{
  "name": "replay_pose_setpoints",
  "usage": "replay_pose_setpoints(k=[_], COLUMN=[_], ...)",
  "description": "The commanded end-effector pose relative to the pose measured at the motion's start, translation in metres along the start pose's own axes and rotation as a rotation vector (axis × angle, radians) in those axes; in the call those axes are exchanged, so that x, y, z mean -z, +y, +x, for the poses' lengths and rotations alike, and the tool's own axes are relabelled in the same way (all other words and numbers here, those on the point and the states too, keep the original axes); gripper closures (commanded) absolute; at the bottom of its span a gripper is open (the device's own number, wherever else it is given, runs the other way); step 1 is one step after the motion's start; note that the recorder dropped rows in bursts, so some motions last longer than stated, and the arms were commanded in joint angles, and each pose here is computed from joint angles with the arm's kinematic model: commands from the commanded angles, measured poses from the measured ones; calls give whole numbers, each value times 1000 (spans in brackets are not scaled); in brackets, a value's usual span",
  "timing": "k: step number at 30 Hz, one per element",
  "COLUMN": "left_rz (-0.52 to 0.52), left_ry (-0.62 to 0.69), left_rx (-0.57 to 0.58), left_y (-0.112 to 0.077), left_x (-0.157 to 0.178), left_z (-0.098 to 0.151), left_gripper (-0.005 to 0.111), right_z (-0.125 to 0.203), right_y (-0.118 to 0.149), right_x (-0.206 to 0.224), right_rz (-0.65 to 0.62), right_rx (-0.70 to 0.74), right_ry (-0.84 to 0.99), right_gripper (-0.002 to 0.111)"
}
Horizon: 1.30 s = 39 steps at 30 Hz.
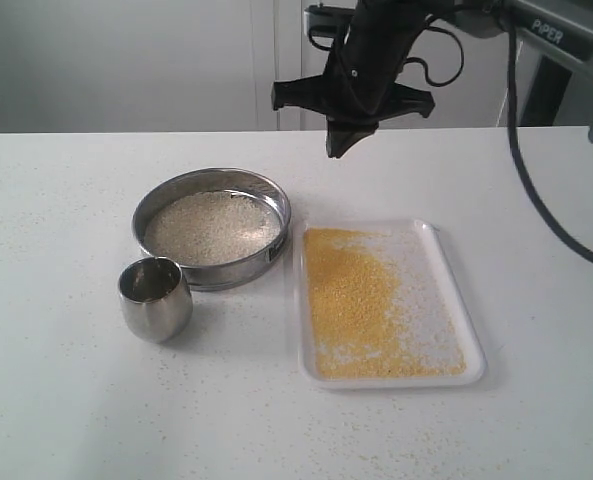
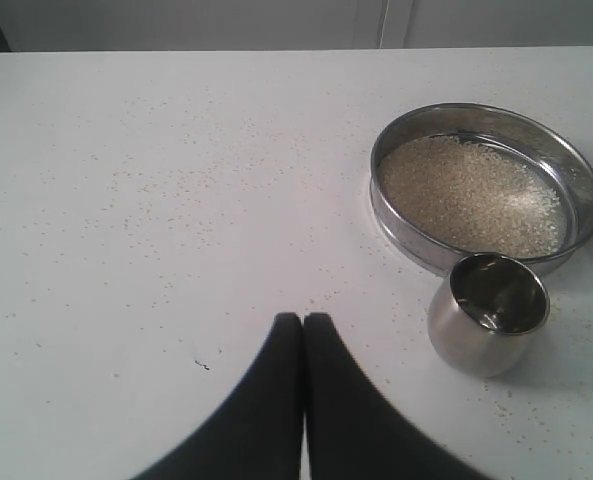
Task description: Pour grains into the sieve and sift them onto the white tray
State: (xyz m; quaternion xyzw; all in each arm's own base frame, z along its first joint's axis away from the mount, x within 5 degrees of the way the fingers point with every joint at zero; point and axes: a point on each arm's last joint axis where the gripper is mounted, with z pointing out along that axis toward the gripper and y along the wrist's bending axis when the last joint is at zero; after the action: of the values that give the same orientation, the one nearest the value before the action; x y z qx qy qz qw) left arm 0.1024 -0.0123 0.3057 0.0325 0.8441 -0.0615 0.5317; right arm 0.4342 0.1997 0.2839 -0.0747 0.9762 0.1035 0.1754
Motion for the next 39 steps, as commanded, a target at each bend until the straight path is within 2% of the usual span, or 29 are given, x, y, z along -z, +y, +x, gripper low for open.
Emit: replay_pose_setpoints(k=[1,6,10,15,18,20,23,27,35,39], left_rz=[1,1,1,1,1,1,1,1,1,1], left_ry=[-1,-1,-1,-1,-1,-1,-1,-1,-1,-1], left_rx=[2,2,2,2,2,2,2,2,2,2], left_y=[0,0,0,0,0,0,0,0,0,0], left_x=[1,1,1,1,1,1,1,1,1,1], left_z=[2,2,2,2,2,2,2,2,2,2], left_gripper=[107,107,107,107,107,107,107,107,107,107], right_z=[4,13,26,57,80,94,114,139,173,187], right_y=[-28,-63,-102,-157,-176,-180,-172,-164,-155,-143], right_x=[13,26,52,88,102,110,125,139,147,150], right_rz=[24,57,95,138,142,158,166,168,151,142], right_rx=[-29,-72,-119,-221,-230,-226,-147,-141,-150,-95], right_ry=[13,36,30,27,19,-19,-85,-145,-236,-275], right_gripper=[108,108,108,108,108,108,108,108,108,108])
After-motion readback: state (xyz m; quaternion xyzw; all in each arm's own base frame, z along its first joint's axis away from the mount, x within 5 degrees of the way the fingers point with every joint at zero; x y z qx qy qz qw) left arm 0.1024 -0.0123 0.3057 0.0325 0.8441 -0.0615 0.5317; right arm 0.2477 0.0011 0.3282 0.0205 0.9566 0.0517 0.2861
